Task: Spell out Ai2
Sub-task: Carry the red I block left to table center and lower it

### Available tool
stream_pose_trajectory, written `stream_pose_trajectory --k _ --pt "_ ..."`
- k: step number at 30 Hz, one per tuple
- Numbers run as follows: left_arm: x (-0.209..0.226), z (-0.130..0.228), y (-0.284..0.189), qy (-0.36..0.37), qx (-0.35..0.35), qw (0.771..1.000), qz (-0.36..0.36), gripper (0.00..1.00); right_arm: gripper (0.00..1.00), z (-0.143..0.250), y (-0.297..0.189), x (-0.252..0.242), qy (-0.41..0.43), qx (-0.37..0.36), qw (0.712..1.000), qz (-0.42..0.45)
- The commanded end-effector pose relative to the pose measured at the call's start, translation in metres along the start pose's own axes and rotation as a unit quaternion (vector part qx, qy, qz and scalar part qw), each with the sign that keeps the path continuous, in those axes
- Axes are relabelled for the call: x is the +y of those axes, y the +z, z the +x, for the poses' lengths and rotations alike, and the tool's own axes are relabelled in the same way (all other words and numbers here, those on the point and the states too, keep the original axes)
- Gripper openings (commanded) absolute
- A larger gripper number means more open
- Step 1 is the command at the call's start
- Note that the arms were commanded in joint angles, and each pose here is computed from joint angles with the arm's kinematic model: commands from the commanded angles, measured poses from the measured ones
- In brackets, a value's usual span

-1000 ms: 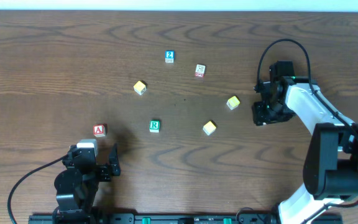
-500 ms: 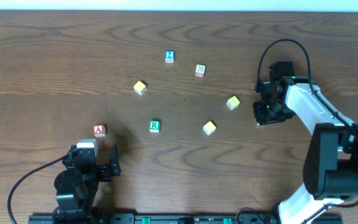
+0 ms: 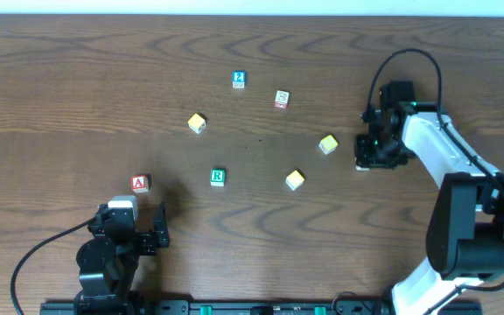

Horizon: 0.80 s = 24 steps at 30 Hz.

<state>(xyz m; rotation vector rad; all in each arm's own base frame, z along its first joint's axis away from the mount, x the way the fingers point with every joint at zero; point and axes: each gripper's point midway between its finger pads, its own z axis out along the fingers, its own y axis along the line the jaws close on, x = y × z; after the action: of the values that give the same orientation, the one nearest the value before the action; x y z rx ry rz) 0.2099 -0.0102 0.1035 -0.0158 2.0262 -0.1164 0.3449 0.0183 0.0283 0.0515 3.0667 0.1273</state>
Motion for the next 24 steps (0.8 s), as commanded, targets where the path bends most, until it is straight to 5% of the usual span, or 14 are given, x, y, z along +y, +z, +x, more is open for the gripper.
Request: stream_pose_trajectory --k 1,7,11,16,24 --pt "0.002 0.005 0.002 -0.001 0.004 1.000 -0.004 0.95 0.01 -0.037 -0.032 0.025 0.026 -0.046 0.998 -0.020" --pt "0.002 0.005 0.002 -0.001 0.004 1.000 -0.004 0.95 0.01 -0.085 -0.091 0.080 0.017 -0.137 0.990 -0.017" --pt "0.002 0.005 0.002 -0.001 0.004 1.000 -0.004 0.95 0.02 -0.084 -0.100 0.128 0.044 -0.172 0.984 -0.003" --pt "0.002 0.005 0.002 -0.001 0.004 1.000 -0.004 0.95 0.02 -0.066 -0.083 0.190 0.033 -0.166 0.985 -0.027" --pt "0.002 0.005 0.002 -0.001 0.004 1.000 -0.004 0.95 0.02 -0.043 -0.023 0.216 0.023 -0.102 0.994 -0.008"
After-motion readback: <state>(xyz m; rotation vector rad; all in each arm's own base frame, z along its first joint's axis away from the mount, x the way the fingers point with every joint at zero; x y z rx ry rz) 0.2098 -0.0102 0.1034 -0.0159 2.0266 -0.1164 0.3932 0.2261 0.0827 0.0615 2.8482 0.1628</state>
